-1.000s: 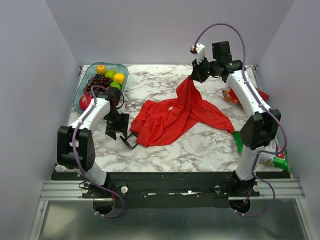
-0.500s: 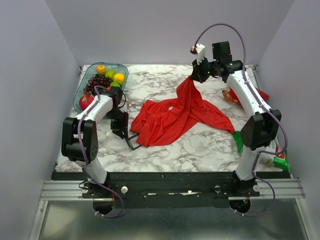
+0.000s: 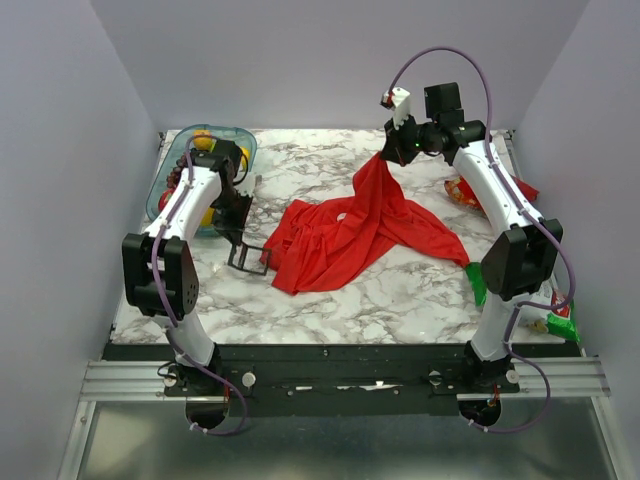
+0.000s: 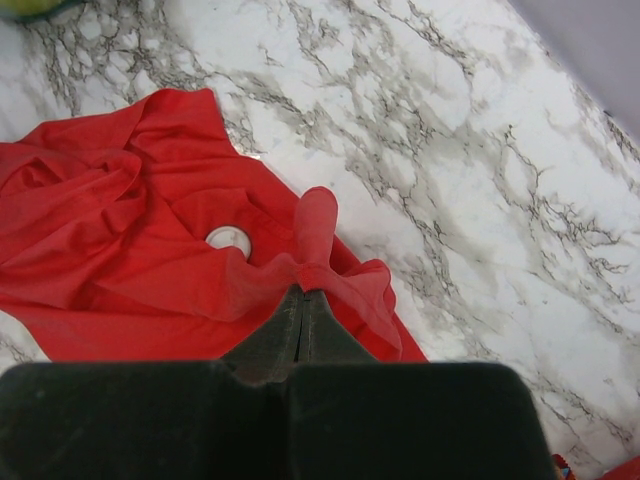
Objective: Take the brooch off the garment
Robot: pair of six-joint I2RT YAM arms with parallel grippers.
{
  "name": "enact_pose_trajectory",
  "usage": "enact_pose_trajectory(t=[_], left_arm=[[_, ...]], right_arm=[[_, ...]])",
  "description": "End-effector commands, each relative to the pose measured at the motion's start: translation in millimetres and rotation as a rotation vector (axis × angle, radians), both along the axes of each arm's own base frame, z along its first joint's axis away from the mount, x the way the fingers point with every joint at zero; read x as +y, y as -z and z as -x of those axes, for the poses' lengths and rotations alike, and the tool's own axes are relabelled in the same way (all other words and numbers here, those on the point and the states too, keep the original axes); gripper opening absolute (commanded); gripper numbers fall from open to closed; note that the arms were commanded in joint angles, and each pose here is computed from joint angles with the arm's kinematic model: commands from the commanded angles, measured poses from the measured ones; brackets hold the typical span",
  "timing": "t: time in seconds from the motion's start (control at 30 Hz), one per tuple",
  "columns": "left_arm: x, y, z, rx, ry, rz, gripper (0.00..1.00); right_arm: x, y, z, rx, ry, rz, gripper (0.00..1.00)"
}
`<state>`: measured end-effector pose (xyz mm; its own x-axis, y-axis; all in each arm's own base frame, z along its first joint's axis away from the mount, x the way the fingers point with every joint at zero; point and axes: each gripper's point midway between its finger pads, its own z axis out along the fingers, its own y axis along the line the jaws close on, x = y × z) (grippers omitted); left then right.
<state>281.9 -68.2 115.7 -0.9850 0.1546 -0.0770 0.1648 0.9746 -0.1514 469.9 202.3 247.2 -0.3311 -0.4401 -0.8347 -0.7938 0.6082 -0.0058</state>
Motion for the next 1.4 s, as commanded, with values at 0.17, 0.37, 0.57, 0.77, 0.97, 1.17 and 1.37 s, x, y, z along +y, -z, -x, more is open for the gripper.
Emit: enact_pose_trajectory(t=[0.17,0.37,0.57,0.77,0.97,1.17,1.37], left_arm=[[65.8,-17.1,12.4,0.018,0.728,-0.236,0.0],[104.1,-18.9,-0.1,-0.111,1.092,-0.479,0.0],[103.8,-14.2,-18.5,-0.143,1.202,-0.501,0.0],[97.8,-3.1,-29.9,-0.178,1.25,-0.49,0.07],[96.9,7.3,-25.9,-0.156,1.262,-0.463,0.15],[93.4,6.1,-26.5,-0.183,1.258,-0.428,0.3],[91.0,5.8,-28.3,-0.197,1.236,-0.411,0.36]], right_arm=[[-1.2,-5.4,8.1,-0.008,-0.026,0.0,0.0],[-1.0,-3.8,8.7,-0.002,-0.027,-0.005,0.0],[0.5,-1.8,9.4,0.009,-0.032,-0.012,0.01],[0.0,-1.8,11.6,0.008,-0.034,-0.007,0.0],[-0.6,-2.8,13.5,0.005,-0.036,-0.004,0.0],[-1.0,-1.1,14.8,0.01,-0.038,-0.006,0.0],[-1.0,-2.0,14.7,0.007,-0.038,-0.007,0.0]])
